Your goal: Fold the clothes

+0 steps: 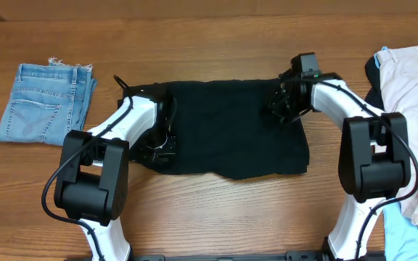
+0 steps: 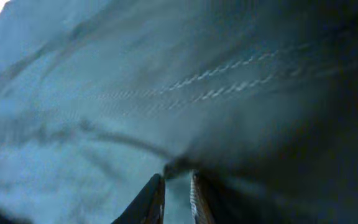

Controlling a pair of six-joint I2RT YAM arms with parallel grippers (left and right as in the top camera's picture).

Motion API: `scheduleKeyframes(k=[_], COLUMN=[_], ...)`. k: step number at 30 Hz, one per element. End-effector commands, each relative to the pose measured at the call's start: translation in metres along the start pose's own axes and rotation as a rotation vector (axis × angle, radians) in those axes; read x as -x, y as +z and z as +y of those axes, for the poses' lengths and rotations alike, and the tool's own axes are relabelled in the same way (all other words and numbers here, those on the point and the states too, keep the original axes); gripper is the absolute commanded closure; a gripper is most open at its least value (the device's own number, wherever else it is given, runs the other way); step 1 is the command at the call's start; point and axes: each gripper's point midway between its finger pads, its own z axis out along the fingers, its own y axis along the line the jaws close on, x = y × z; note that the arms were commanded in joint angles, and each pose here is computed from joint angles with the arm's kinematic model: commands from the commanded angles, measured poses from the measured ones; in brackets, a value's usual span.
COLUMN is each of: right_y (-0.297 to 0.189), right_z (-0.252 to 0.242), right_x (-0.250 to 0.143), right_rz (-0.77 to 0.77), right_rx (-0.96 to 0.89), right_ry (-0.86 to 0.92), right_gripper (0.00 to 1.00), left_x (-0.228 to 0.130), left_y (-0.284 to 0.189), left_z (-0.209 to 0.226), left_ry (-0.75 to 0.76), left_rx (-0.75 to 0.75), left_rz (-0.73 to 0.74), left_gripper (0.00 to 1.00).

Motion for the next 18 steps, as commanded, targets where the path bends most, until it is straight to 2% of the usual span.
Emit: scheduleKeyframes(k=[1, 6, 9, 11, 12, 13, 18], right_y=[0.002, -0.012, -0.017, -0.026, -0.036, -0.057, -0.113], right_z=[-0.019, -0.02, -0.025, -0.023, -0.014, 0.004, 0.019], right_x=[0.017, 0.089, 0.1, 0.108, 0.111, 0.109, 0.084], right_rz=[-0.084, -0.37, -0.405, -0.414, -0.398, -0.356, -0.261], right_rx=[-0.051, -0.005, 0.006, 0.027, 0.069, 0.152, 0.218], right_ry=[0.199, 0.179, 0.182, 0.109, 0.026, -0.103, -0.196], right_gripper=[0.82, 0.8, 0.8, 0.82, 0.82, 0.78, 0.72], left_x=[-0.005, -0.008, -0.005, -0.002, 0.0, 0.0, 0.003], left_y=[0.011, 0.011, 0.011, 0.011, 0.011, 0.008, -0.025], left_z=[0.019, 0.024, 0.024, 0.023, 0.022, 0.021, 0.004], left_ry=[0.018, 0.019, 0.021, 0.025, 0.037, 0.062, 0.063], left_rx=[0.08, 0.106, 0.103, 0.1, 0.098, 0.094, 0.019], left_rz=[0.028, 0.04, 0.027, 0.016, 0.01, 0.012, 0.016], left_gripper=[0.88, 0.86, 0.76, 0.72, 0.78, 0.85, 0.96])
